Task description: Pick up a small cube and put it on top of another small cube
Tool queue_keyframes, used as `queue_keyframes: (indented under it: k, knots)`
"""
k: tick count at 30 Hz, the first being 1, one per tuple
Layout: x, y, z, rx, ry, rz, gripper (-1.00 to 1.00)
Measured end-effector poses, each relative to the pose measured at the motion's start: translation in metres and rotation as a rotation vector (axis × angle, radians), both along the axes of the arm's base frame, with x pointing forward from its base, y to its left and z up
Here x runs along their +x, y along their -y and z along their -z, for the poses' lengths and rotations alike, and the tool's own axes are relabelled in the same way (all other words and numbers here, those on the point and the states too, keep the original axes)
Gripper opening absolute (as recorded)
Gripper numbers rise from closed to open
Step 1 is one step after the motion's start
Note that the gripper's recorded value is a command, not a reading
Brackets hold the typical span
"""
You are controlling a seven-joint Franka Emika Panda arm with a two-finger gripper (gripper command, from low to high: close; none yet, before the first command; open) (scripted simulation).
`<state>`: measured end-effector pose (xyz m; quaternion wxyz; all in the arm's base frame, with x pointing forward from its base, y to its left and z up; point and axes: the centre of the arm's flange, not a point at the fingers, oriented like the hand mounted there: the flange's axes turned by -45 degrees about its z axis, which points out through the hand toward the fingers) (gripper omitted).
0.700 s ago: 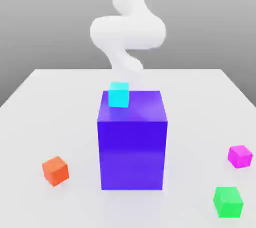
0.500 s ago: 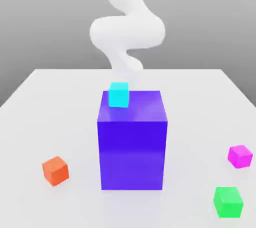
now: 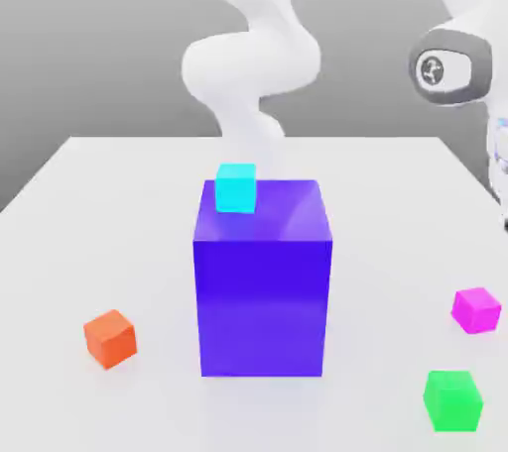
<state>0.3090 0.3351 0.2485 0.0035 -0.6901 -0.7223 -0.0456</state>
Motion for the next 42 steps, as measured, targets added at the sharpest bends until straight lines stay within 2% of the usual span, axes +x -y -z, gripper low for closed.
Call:
queue_keyframes:
  k: [3,8,9,16,22,38,42]
  knots:
    - [-0.033,-0.006,0.052,-0.064,-0.042,-0.152,0.00]
    - [-0.040,-0.007,0.111,-0.075,-0.051,-0.184,0.00]
    - [-0.040,-0.007,0.119,-0.076,-0.051,-0.184,-1.00]
    - [-0.041,-0.007,0.119,-0.077,-0.052,-0.185,-1.00]
    - [-0.038,-0.005,0.061,-0.078,-0.052,-0.187,-1.00]
    - [0.122,0.083,0.009,-0.083,-0.049,-0.351,-1.00]
    - [0.131,0.089,0.048,-0.081,-0.045,-0.362,-1.00]
